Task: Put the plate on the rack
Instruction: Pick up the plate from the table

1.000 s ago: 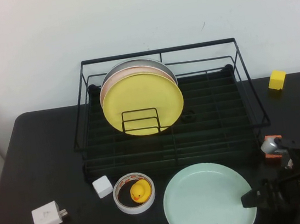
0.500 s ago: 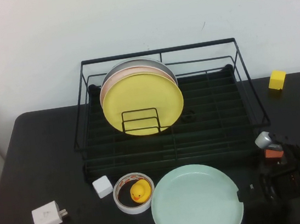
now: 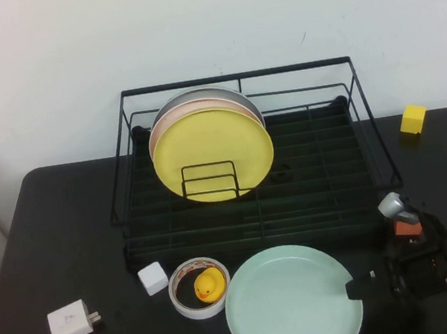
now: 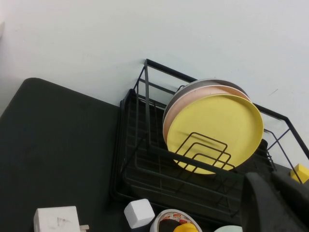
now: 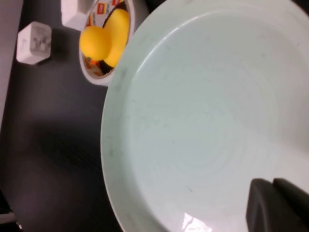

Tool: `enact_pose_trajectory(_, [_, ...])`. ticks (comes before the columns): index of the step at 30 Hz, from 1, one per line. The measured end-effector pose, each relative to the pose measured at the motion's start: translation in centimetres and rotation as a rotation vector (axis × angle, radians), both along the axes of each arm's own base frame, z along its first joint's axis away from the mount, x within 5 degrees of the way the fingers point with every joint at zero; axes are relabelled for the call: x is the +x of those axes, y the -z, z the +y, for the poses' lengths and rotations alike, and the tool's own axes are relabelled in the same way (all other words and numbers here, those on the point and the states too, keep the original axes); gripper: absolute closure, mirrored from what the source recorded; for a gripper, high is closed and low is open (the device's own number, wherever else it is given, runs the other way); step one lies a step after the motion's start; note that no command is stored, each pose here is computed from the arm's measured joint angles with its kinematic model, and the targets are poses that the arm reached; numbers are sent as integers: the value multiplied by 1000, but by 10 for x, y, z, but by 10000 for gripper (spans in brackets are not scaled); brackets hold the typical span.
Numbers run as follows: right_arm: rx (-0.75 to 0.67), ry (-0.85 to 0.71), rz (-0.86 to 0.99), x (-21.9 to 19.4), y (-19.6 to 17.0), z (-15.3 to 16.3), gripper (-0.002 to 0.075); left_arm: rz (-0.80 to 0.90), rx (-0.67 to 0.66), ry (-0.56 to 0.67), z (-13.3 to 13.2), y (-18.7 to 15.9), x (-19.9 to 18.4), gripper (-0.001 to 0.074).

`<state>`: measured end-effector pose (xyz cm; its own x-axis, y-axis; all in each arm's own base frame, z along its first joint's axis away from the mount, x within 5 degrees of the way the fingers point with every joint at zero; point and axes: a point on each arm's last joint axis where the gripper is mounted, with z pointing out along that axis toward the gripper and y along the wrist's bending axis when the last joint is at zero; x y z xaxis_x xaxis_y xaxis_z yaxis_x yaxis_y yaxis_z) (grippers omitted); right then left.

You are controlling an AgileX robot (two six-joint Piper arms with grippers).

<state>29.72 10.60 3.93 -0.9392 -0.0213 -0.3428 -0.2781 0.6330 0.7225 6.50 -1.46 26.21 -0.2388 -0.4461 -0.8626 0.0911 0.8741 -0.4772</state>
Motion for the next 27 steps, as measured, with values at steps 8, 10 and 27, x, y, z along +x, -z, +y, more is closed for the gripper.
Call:
enact_pose_trajectory(8, [126, -22, 8, -2, -9, 7, 727, 3, -5, 0, 0, 0, 0, 729])
enact_pose_trajectory(10, [200, -44, 2, -3, -15, 10, 727, 4, -4, 0, 0, 0, 0, 729])
enact_pose_trajectory(27, [-217, -120, -84, -2, -35, -11, 727, -3, 7, 1, 0, 0, 0, 729])
